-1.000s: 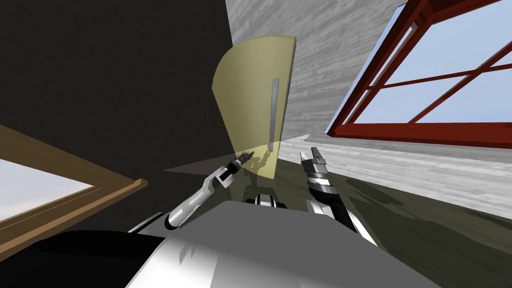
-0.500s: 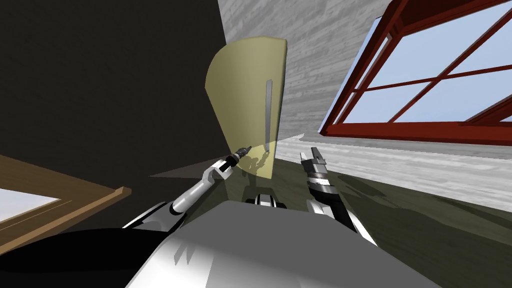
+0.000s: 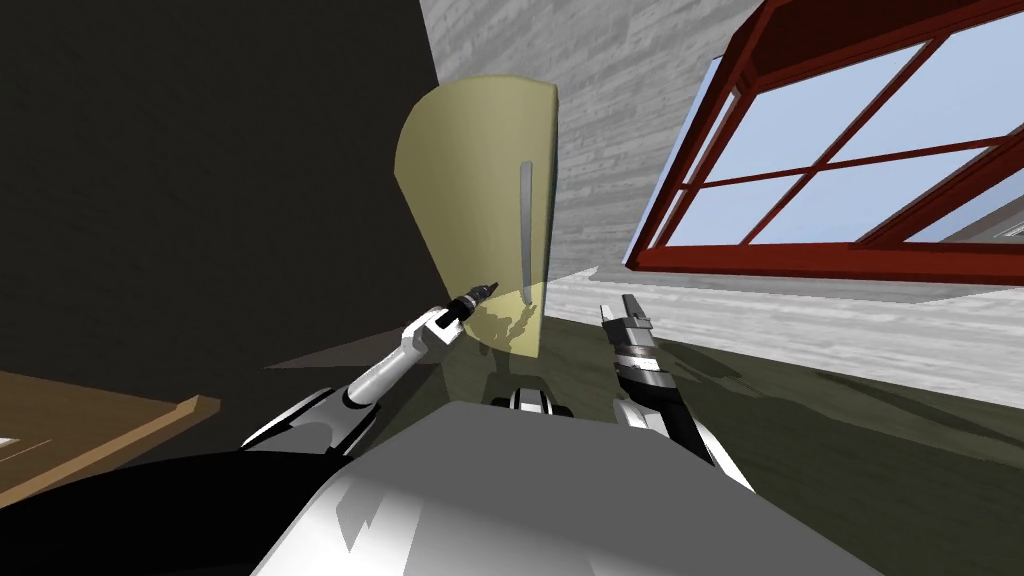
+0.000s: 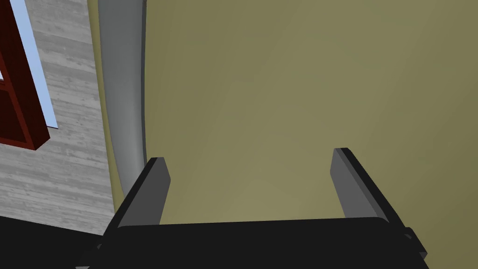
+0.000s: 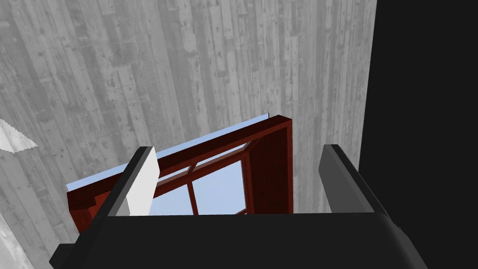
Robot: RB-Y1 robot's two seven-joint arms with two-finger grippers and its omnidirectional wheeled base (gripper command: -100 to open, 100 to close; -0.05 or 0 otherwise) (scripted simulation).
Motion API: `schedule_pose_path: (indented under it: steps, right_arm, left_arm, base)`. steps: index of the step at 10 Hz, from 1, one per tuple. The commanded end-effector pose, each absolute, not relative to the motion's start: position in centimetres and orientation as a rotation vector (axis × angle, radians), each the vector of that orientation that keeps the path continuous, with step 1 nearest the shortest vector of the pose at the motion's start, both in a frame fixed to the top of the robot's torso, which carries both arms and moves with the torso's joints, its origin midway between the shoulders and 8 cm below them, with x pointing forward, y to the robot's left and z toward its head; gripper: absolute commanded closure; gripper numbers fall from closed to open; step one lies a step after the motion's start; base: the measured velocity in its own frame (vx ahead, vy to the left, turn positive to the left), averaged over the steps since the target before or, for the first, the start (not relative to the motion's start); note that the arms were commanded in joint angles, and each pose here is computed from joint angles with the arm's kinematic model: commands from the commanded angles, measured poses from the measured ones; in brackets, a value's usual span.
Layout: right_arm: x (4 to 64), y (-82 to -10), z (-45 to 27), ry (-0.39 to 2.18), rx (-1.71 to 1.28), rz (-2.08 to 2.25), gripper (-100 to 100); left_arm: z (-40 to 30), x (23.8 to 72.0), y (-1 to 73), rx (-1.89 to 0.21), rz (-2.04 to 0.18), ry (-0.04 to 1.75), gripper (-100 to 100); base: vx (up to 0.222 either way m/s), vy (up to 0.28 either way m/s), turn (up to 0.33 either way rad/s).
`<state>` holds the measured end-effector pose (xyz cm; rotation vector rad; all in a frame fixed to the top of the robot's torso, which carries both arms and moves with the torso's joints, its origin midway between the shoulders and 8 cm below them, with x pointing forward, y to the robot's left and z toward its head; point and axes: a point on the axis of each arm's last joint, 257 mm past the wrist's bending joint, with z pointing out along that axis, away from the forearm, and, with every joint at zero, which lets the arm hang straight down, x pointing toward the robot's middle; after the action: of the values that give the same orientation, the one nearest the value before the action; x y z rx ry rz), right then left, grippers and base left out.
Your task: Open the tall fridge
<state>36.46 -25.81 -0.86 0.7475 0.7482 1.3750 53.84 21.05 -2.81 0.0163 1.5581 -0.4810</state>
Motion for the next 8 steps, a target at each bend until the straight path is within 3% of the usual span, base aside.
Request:
schedule_pose_path:
  steps: [1, 8]
  right_arm:
    - [36.5, -25.8, -0.9, 0.748, 0.748, 1.375, 0]
    - [36.5, -25.8, -0.9, 0.748, 0.748, 1.375, 0]
  left_arm:
    - [0.0, 55.0, 22.6, 0.006, -0.417, 1.541, -100]
    - [6.0, 57.0, 26.4, -0.048, -0.285, 1.518, -100]
  base:
    - [0.024, -0.035, -0.141]
    - [0.015, -0.028, -0.091]
